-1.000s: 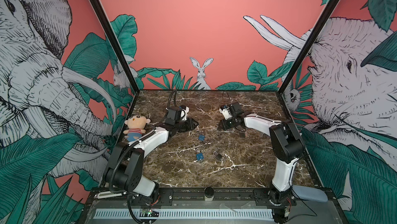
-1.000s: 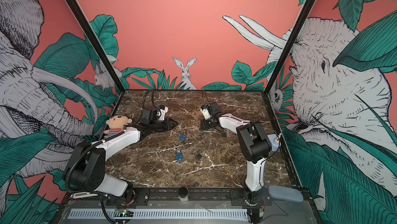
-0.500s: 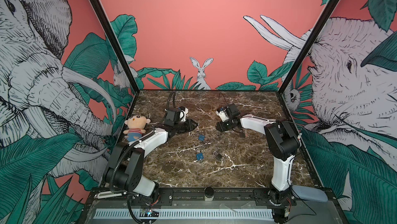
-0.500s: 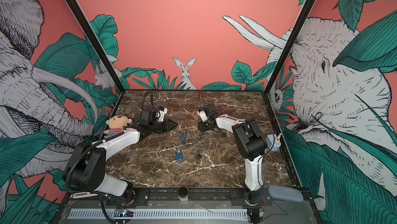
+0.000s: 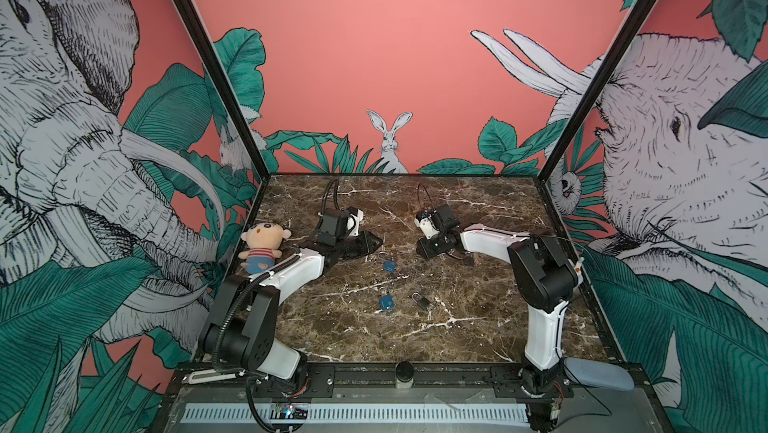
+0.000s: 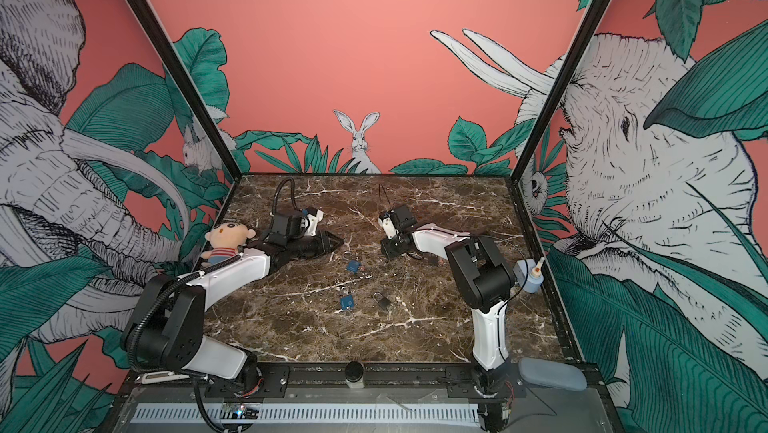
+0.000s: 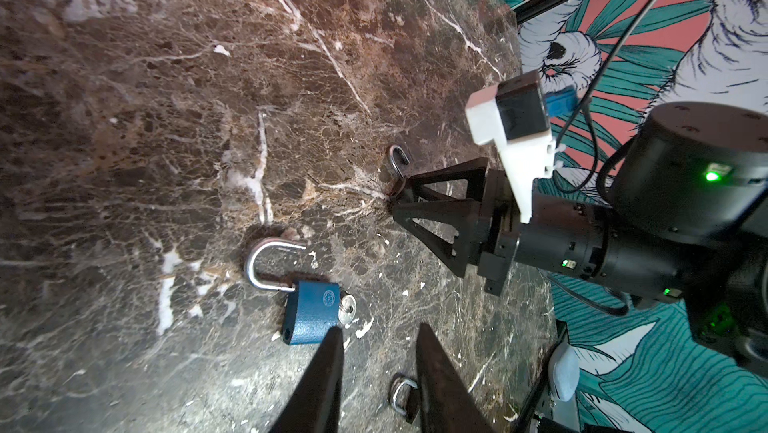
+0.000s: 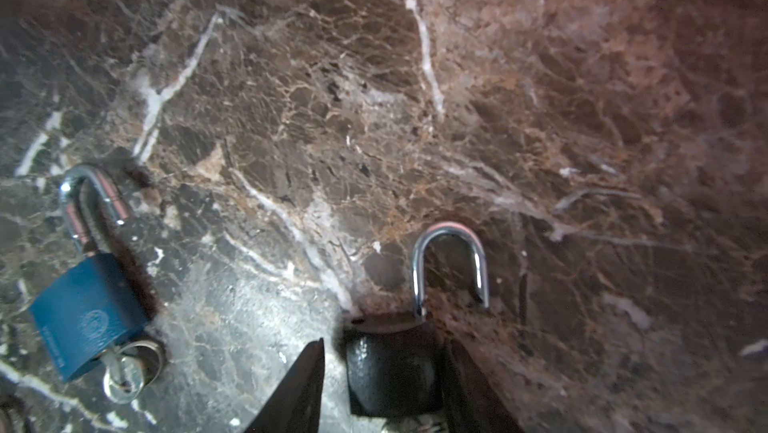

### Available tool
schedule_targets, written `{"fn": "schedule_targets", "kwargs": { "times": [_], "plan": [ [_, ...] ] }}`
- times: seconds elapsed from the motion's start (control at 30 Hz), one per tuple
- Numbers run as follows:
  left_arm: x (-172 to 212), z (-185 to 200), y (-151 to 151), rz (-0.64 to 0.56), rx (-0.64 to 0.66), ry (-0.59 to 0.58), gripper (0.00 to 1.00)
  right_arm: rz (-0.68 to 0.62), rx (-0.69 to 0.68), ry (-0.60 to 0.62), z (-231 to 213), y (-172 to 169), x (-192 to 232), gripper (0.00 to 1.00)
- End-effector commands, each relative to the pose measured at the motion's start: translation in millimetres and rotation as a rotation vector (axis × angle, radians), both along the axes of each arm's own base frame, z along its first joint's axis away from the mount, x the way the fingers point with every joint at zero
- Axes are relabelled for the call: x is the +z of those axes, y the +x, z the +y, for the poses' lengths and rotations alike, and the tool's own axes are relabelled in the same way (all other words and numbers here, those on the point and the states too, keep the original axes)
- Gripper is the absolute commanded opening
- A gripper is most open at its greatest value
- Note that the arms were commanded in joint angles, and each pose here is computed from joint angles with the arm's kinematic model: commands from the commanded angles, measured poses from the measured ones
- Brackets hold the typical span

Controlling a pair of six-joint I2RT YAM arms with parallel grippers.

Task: Lock with the key

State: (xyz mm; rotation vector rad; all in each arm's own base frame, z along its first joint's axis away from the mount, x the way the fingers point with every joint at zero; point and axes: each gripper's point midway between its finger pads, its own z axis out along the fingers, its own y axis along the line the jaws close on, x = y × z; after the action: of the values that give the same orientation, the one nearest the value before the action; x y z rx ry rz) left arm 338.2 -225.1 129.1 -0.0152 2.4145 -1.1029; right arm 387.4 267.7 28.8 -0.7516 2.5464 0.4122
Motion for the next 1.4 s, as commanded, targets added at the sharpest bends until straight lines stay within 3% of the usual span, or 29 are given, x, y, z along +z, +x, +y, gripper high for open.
{"fn": "schedule_targets", "kwargs": {
  "times": [0.0, 1.07, 1.37],
  "plan": [
    [16, 0, 0, -0.045, 0.002, -0.034, 0.32, -0.050, 0.003, -0.063, -3, 3, 7, 0.46],
    [21, 2, 0, -0.053, 0.010, -0.043, 0.32, -0.110, 0.067, -0.257, 1, 5, -8, 0.36],
    [22, 4, -2, -0.056, 0.009, -0.036, 0.32, -0.126, 0.075, -0.262, 3, 5, -3, 0.14]
  ]
}}
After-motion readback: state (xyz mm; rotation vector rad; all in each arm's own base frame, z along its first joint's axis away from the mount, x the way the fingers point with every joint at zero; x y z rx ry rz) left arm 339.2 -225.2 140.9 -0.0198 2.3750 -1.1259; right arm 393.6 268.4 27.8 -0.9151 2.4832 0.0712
